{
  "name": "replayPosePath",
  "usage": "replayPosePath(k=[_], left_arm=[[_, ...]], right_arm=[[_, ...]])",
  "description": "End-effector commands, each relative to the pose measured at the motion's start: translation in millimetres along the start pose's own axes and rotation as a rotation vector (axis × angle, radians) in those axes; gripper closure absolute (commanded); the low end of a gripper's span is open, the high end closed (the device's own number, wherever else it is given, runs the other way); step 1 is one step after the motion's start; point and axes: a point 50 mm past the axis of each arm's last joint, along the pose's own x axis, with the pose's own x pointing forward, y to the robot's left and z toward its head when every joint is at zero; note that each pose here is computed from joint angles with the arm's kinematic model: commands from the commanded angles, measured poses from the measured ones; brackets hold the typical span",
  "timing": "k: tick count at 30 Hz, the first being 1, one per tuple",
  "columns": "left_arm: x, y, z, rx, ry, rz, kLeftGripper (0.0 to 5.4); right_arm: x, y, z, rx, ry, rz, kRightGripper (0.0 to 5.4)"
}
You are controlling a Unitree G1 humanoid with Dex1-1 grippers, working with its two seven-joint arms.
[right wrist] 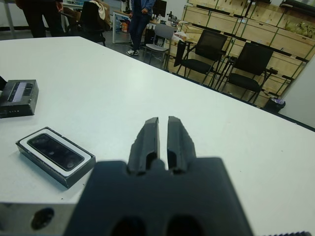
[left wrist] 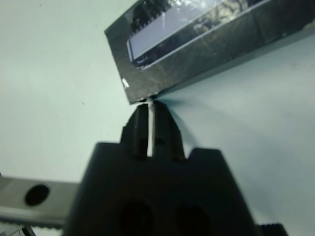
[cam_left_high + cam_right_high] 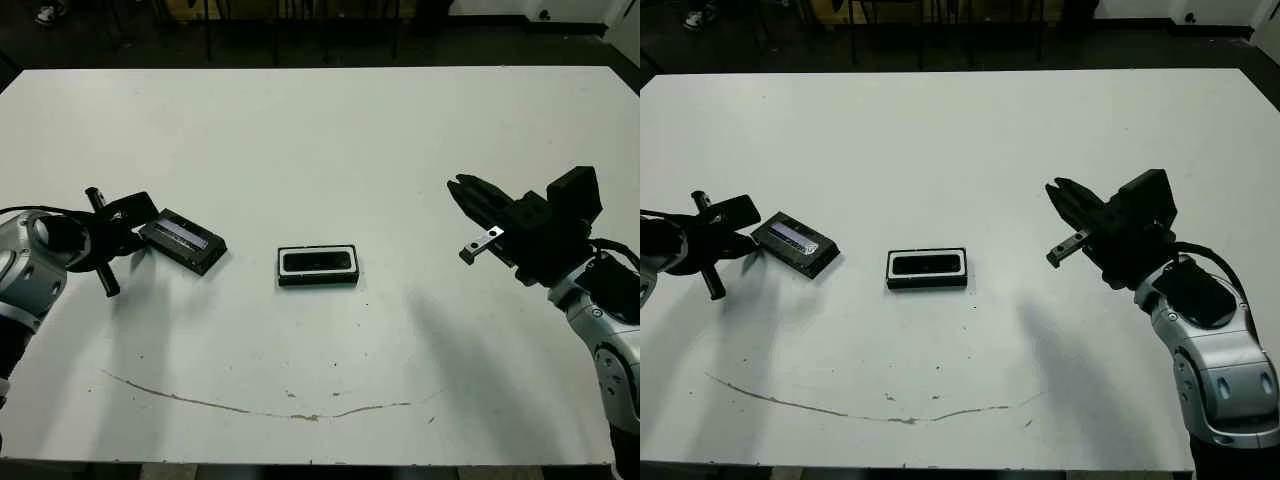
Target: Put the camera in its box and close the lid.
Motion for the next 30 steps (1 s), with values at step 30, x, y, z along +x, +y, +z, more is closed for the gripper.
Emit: replayPosePath(k=[30], left_arm=[[52.9, -4.5, 36.7, 0.035, -0.058, 0.017, 5.4]], right_arm=[[-4.6, -3.9, -5.0, 0.019, 0.047, -0.005, 5.39]])
